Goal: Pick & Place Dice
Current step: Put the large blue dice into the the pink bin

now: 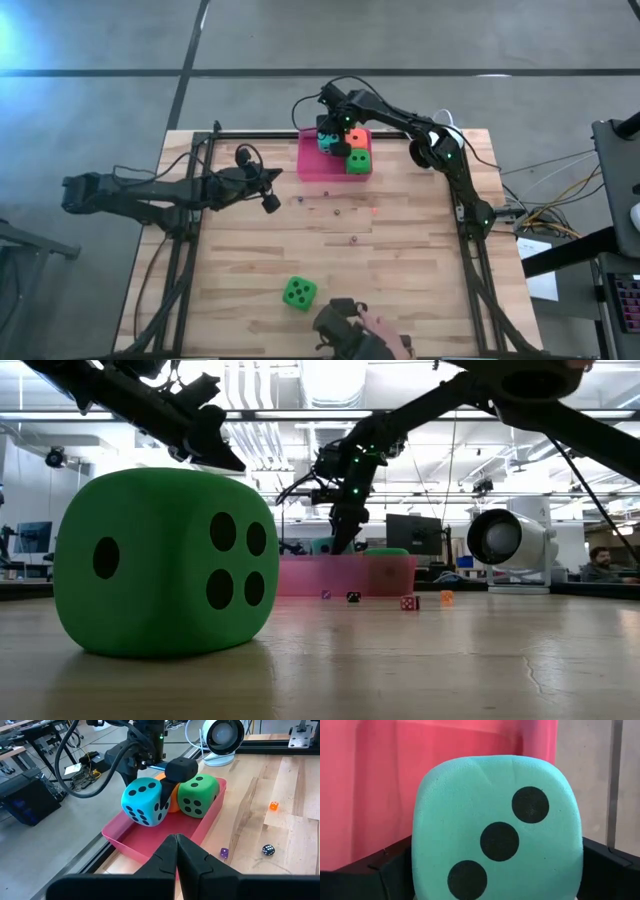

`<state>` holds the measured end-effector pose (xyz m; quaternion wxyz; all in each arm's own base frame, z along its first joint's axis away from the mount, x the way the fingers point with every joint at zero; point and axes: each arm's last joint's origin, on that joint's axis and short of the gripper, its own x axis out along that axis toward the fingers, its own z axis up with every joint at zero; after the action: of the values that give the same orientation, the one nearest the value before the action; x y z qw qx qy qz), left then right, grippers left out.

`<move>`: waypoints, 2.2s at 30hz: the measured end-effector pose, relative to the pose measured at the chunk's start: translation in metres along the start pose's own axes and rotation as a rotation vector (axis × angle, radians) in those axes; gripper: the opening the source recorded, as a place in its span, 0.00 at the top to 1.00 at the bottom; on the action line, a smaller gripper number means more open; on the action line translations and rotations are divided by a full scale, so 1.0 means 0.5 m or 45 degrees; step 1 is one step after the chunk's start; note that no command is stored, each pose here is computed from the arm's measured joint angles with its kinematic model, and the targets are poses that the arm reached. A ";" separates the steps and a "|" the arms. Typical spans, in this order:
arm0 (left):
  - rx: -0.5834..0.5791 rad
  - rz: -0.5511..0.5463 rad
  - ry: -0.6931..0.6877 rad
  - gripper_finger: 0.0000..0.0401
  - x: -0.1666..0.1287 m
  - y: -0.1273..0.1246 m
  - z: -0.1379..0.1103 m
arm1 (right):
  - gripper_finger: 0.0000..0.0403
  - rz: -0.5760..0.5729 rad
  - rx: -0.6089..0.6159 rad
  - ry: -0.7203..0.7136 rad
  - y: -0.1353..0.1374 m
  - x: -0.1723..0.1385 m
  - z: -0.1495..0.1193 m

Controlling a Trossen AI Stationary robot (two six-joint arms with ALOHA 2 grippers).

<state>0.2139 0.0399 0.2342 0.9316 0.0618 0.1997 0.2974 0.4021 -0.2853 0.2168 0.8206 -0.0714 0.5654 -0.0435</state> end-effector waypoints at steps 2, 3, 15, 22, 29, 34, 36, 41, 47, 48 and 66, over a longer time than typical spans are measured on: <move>0.000 0.000 0.000 0.98 0.000 0.000 0.000 | 0.02 -0.002 -0.001 -0.003 0.000 -0.004 0.002; 0.000 0.000 0.000 0.98 0.000 0.000 0.000 | 0.02 -0.003 -0.002 -0.005 0.000 -0.006 0.003; 0.000 0.000 0.000 0.98 0.000 0.000 0.000 | 0.01 -0.019 -0.005 -0.016 -0.003 -0.013 0.008; 0.000 0.000 0.000 0.98 0.000 0.000 0.000 | 0.01 -0.020 -0.006 -0.017 -0.003 -0.013 0.008; 0.000 0.000 0.000 0.98 0.000 0.000 0.000 | 0.01 -0.023 -0.006 -0.020 -0.003 -0.013 0.009; 0.000 0.000 0.000 0.98 0.000 0.000 0.000 | 0.01 -0.022 -0.006 -0.021 -0.003 -0.013 0.009; 0.000 0.000 0.000 0.98 0.000 0.000 0.000 | 0.01 -0.018 -0.005 -0.023 -0.003 -0.013 0.009; 0.000 0.000 0.000 0.98 0.000 0.000 0.000 | 0.04 0.011 0.047 -0.003 -0.004 -0.013 0.002; 0.000 0.000 0.000 0.98 0.000 0.000 0.000 | 0.03 0.038 0.045 -0.039 -0.005 -0.013 0.003; 0.000 0.000 0.001 0.98 0.000 0.000 0.000 | 0.02 0.038 0.052 -0.038 -0.005 -0.013 0.003; 0.012 -0.001 0.021 0.98 0.000 0.000 -0.004 | 0.01 0.056 0.045 -0.014 -0.007 -0.014 -0.005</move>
<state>0.2132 0.0398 0.2326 0.9296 0.0636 0.2089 0.2968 0.3974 -0.2881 0.2229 0.8255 -0.0447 0.5615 -0.0351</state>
